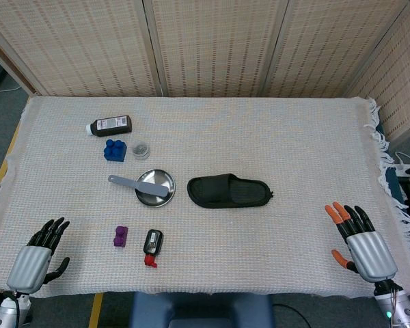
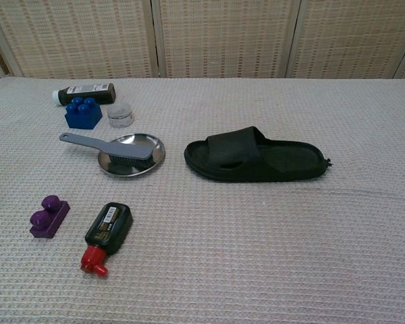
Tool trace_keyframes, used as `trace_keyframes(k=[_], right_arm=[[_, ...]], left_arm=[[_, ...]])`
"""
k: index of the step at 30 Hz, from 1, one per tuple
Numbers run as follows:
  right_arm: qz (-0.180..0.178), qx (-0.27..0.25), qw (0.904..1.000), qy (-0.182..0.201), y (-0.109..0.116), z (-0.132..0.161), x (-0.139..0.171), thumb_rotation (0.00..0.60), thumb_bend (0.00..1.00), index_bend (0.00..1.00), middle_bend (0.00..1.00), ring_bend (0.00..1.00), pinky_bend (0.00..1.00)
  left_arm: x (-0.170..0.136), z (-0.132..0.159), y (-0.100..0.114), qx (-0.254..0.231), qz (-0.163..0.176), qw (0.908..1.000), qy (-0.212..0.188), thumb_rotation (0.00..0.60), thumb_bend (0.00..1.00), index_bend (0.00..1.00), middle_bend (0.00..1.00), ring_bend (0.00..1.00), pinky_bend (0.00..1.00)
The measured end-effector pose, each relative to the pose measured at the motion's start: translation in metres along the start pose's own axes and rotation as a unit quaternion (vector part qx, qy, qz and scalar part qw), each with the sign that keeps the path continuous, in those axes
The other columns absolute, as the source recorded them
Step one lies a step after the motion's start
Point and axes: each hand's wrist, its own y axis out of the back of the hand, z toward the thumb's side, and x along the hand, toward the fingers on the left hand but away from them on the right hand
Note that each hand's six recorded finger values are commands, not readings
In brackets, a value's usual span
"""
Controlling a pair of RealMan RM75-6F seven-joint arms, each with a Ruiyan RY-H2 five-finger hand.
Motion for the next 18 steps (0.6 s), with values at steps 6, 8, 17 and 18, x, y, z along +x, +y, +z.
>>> trace_keyframes(k=[6, 8, 17, 18], right_arm=[[0.002, 0.002, 1.0, 0.004, -0.004, 0.003, -0.004, 0.6, 0.17, 0.0, 0.0, 0.0, 0.0], [0.004, 0.005, 1.0, 0.007, -0.006, 0.004, -0.006, 0.6, 0.17, 0.0, 0.0, 0.0, 0.0], [0.01, 0.009, 0.9999, 0.001, -0.013, 0.005, -0.014, 0.6, 0.17, 0.0, 0.0, 0.0, 0.0], [0.011, 0.01, 0.9999, -0.001, -0.014, 0.004, -0.015, 0.6, 0.17, 0.0, 0.0, 0.0, 0.0]], left_arm=[[0.007, 0.003, -0.003, 0.004, -0.007, 1.0, -0.005, 0.6, 0.36, 0.0, 0.0, 0.09, 0.35], [0.018, 0.009, -0.002, 0.011, -0.004, 0.9998, -0.018, 0.6, 0.37, 0.0, 0.0, 0.28, 0.57], [0.106, 0.069, -0.001, 0.03, -0.001, 0.9936, -0.109, 0.6, 0.38, 0.09, 0.13, 0.73, 0.99], [0.115, 0.076, -0.002, 0.032, -0.003, 0.9927, -0.116, 0.6, 0.38, 0.09, 0.13, 0.75, 1.0]])
